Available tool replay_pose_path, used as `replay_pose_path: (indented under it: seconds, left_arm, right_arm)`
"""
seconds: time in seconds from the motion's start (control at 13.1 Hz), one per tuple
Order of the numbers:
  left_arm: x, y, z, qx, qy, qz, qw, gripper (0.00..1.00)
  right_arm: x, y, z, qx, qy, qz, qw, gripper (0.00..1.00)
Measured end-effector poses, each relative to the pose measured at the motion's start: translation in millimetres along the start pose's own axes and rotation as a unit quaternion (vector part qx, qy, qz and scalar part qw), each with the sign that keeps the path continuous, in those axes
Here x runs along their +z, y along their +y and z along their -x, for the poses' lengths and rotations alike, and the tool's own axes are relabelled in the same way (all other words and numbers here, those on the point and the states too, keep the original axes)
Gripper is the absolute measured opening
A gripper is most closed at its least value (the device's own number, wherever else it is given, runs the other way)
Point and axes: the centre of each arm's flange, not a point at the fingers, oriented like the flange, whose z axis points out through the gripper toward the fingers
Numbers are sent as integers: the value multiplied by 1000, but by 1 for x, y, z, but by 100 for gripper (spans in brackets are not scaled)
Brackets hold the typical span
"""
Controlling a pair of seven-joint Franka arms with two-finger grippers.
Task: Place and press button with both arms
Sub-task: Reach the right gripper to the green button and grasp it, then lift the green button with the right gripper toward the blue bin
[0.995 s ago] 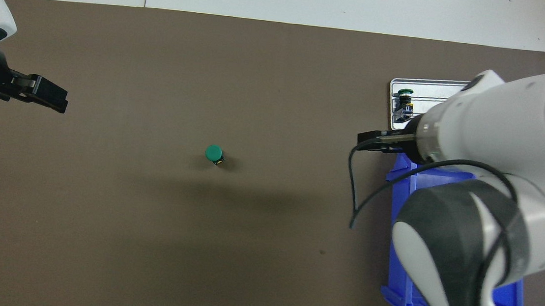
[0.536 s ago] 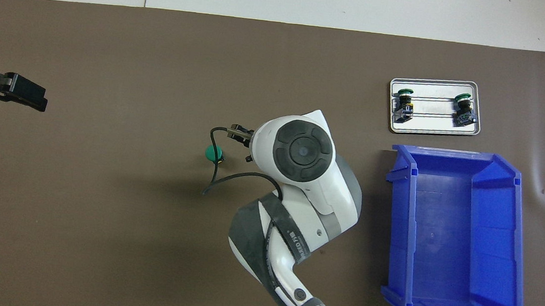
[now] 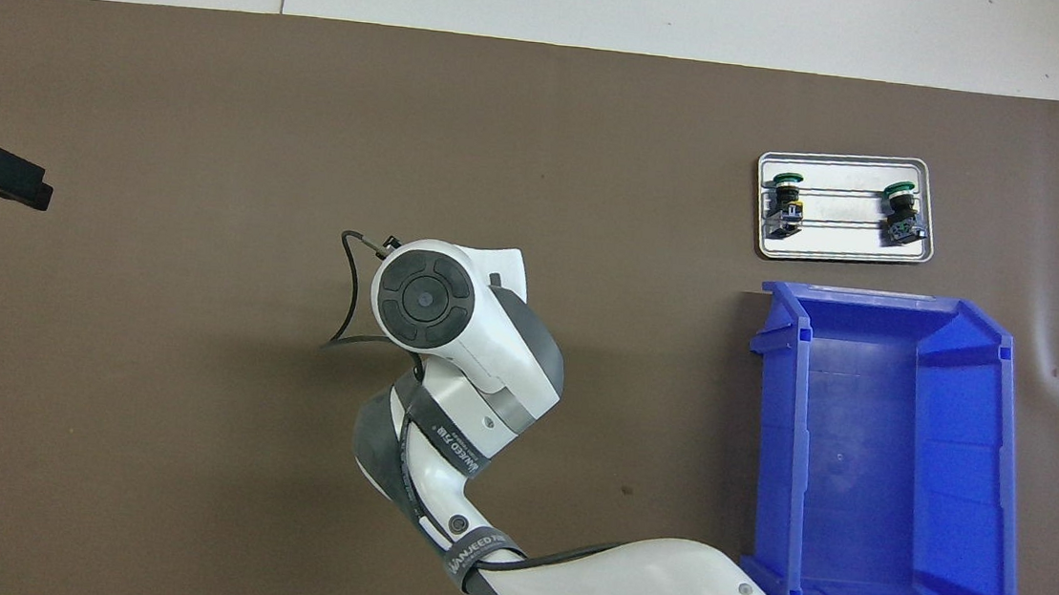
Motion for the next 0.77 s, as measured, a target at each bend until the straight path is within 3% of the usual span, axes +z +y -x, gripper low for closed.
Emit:
replay_pose_path:
  seconds: [0.15,0.61,0.77]
  left_arm:
    - [0,9,-2,9,2,0,1000,100]
    - [1,29,-5,27,1,1,1000,100]
    - [3,29,-5,27,-1,1,1000,100]
  right_arm:
    - [1,-5,13,-1,-1,-8,1000,100]
    - [11,-4,12,0,2,-20,1000,100]
    - [16,-3,13,0,3,-24,1000,95]
